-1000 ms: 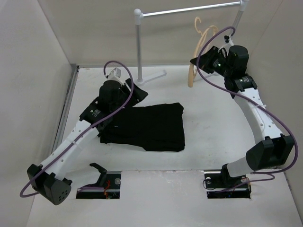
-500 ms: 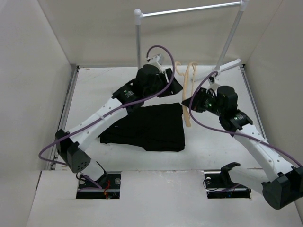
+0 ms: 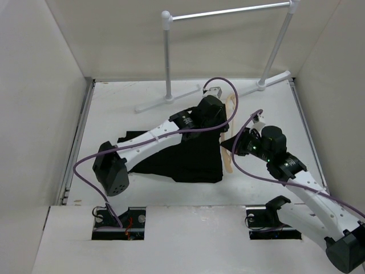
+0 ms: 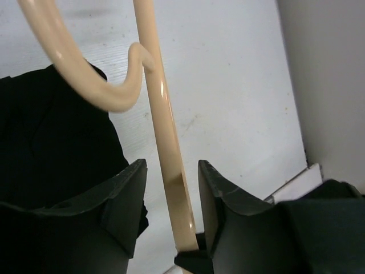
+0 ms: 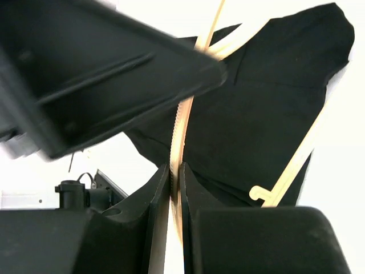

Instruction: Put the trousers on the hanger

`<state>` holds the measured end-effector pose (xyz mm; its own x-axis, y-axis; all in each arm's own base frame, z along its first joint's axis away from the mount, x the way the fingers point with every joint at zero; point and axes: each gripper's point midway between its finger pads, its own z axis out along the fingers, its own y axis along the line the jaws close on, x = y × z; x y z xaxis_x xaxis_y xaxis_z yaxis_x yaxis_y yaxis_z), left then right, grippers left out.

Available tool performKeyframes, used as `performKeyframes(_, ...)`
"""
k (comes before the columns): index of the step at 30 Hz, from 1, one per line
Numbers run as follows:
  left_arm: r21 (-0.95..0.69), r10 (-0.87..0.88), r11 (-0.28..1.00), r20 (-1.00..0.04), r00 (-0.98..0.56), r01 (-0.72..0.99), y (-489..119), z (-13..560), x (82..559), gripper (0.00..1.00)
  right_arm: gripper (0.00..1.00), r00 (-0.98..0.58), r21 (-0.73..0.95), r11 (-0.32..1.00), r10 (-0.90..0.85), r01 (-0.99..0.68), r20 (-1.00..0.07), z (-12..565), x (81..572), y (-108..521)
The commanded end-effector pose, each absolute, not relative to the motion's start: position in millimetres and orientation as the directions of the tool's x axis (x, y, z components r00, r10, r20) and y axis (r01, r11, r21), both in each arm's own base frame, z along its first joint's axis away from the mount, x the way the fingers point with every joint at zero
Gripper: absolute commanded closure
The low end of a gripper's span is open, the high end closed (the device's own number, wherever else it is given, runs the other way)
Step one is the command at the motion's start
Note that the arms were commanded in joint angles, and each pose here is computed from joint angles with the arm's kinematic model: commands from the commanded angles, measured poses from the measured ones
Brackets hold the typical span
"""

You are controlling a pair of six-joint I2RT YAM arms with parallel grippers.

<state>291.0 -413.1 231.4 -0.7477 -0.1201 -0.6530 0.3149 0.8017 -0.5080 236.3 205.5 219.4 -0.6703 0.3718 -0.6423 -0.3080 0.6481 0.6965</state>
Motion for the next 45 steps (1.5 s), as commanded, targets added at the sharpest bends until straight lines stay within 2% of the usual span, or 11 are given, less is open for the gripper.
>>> performKeyframes(1, -0.494, -0.168, 0.809, -0.713, -0.681, 0.317, -418.6, 257.4, 306.0, 0.63, 0.84, -0.623, 0.694, 0.626, 0.395, -0.356, -0.676, 235.9, 234.8, 206.2)
performKeyframes(5, -0.484, -0.162, 0.817, -0.715, -0.680, 0.314, -429.2, 247.1, 305.7, 0.73, 0.84, -0.630, 0.698, 0.623, 0.394, -0.352, -0.669, 231.0, 227.8, 204.1)
performKeyframes(9, -0.489, -0.177, 0.819, -0.713, -0.679, 0.300, -433.9, 242.0, 303.5, 0.93, 0.82, -0.639, 0.698, 0.632, 0.390, -0.338, -0.663, 222.2, 219.1, 198.7)
performKeyframes(13, -0.561, -0.266, 0.792, -0.671, -0.693, 0.240, -430.6, 234.5, 298.4, 0.98, 0.72, -0.663, 0.698, 0.650, 0.384, -0.300, -0.642, 210.6, 209.0, 190.2)
performKeyframes(16, -0.609, -0.338, 0.772, -0.635, -0.694, 0.181, -424.7, 227.5, 289.2, 1.00, 0.57, -0.670, 0.698, 0.673, 0.404, -0.243, -0.623, 208.6, 203.0, 178.1)
performKeyframes(18, -0.627, -0.372, 0.762, -0.628, -0.683, 0.162, -423.2, 222.9, 282.8, 1.00, 0.54, -0.667, 0.698, 0.691, 0.430, -0.191, -0.608, 205.0, 202.5, 168.2)
performKeyframes(23, -0.656, -0.426, 0.746, -0.602, -0.676, 0.115, -421.4, 200.4, 274.0, 1.00, 0.78, -0.683, 0.695, 0.718, 0.487, -0.040, -0.543, 172.9, 216.1, 154.9)
performKeyframes(27, -0.665, -0.445, 0.741, -0.589, -0.674, 0.093, -416.8, 179.1, 275.1, 1.00, 0.82, -0.679, 0.689, 0.724, 0.491, -0.029, -0.545, 161.7, 238.6, 161.9)
performKeyframes(30, -0.655, -0.444, 0.751, -0.587, -0.677, 0.075, -410.6, 162.6, 277.3, 1.00, 0.77, -0.688, 0.681, 0.732, 0.481, -0.027, -0.544, 153.1, 258.1, 169.4)
performKeyframes(38, -0.625, -0.419, 0.779, -0.579, -0.700, 0.050, -401.5, 129.0, 273.1, 0.99, 0.48, -0.741, 0.650, 0.759, 0.463, 0.048, -0.486, 99.4, 286.7, 182.4)
performKeyframes(45, -0.622, -0.398, 0.782, -0.556, -0.729, 0.048, -402.4, 111.1, 267.4, 0.99, 0.47, -0.772, 0.636, 0.769, 0.442, 0.064, -0.457, 67.0, 296.0, 194.2)
